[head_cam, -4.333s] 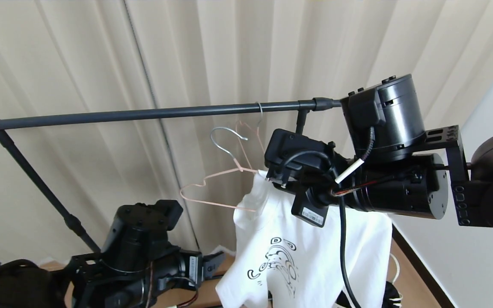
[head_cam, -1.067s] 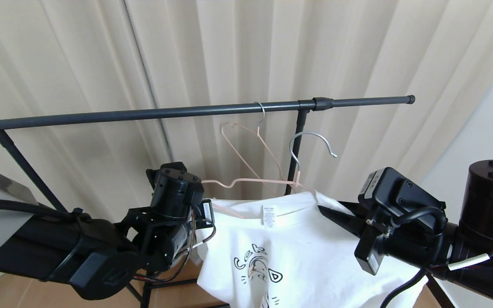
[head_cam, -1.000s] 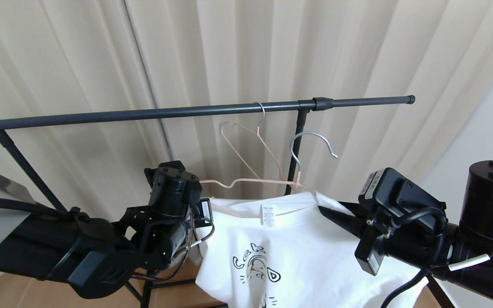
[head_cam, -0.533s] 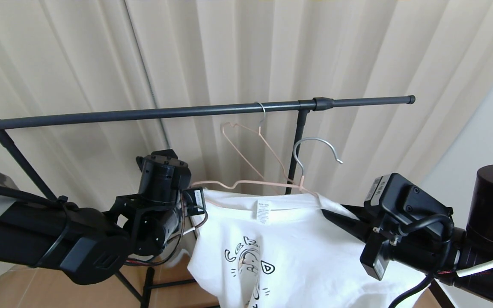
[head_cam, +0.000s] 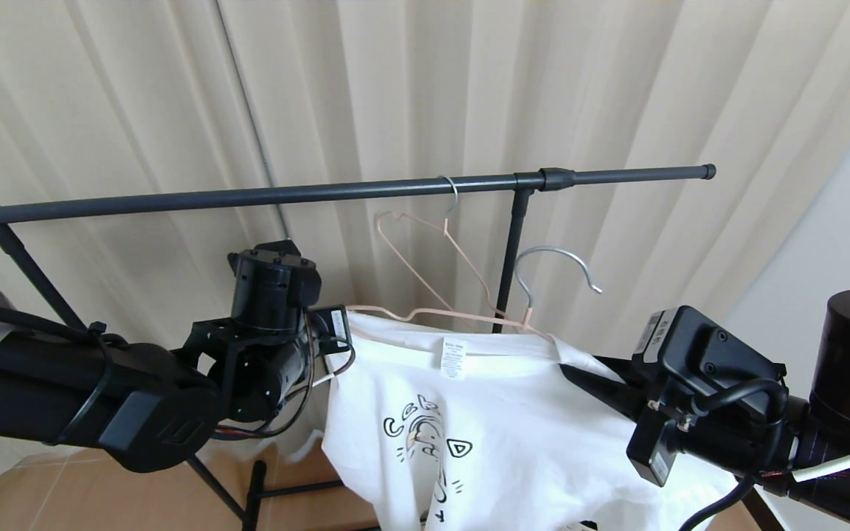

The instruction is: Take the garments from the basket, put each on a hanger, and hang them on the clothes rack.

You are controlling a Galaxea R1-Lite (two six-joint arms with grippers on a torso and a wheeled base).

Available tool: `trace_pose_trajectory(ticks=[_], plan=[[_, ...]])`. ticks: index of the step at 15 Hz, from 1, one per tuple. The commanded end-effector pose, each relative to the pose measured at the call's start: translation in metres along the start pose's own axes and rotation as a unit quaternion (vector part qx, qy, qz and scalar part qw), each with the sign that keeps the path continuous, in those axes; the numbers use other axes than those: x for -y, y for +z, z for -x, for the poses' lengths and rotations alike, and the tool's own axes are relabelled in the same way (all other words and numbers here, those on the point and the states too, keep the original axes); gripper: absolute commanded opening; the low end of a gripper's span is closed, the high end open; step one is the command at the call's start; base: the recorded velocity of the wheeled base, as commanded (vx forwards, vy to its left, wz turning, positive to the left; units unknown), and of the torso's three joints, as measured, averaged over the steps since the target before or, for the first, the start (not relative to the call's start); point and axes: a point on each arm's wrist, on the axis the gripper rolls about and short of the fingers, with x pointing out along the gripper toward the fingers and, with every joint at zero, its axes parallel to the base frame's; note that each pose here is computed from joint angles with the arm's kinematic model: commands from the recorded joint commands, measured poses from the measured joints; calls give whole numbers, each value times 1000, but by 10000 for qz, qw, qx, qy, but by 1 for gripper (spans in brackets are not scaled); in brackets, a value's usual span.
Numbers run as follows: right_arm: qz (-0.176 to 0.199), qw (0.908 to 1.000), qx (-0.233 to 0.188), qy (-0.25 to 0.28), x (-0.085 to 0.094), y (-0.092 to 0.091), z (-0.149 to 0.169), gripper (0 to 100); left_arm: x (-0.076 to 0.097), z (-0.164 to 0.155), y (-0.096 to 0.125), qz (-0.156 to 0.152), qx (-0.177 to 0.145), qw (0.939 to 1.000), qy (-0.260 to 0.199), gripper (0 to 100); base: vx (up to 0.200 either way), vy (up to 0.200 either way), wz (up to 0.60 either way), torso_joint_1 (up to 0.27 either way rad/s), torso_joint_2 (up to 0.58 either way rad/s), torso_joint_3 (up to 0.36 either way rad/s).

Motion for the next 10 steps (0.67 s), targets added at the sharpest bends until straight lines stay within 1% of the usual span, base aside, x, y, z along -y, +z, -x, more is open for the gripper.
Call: trace_pose_trajectory(ticks=[1, 2, 5, 8, 10], plan=[[73, 10000, -40, 24, -1, -2, -1, 0, 0, 4, 7, -38, 109, 9999, -39, 0, 0, 0, 0, 0, 0, 0], [116, 9999, -44, 18, -1, -3, 0, 0, 0, 6, 10, -123, 157, 9998, -62, 0, 0, 0, 0, 0, 0, 0], [117, 9999, -54, -1, 0, -3, 0, 0, 1, 8, 17, -114, 278, 9995, -101, 0, 0, 0, 0, 0, 0, 0], [116, 9999, -40, -9, 0, -3, 3, 0, -5, 3, 20, -91, 305, 9995, 16, 0, 0, 0, 0, 0, 0, 0], [134, 9999, -88, 16, -1, -4, 1, 0, -3, 5, 22, -80, 340, 9994, -25, 0, 0, 0, 0, 0, 0, 0]])
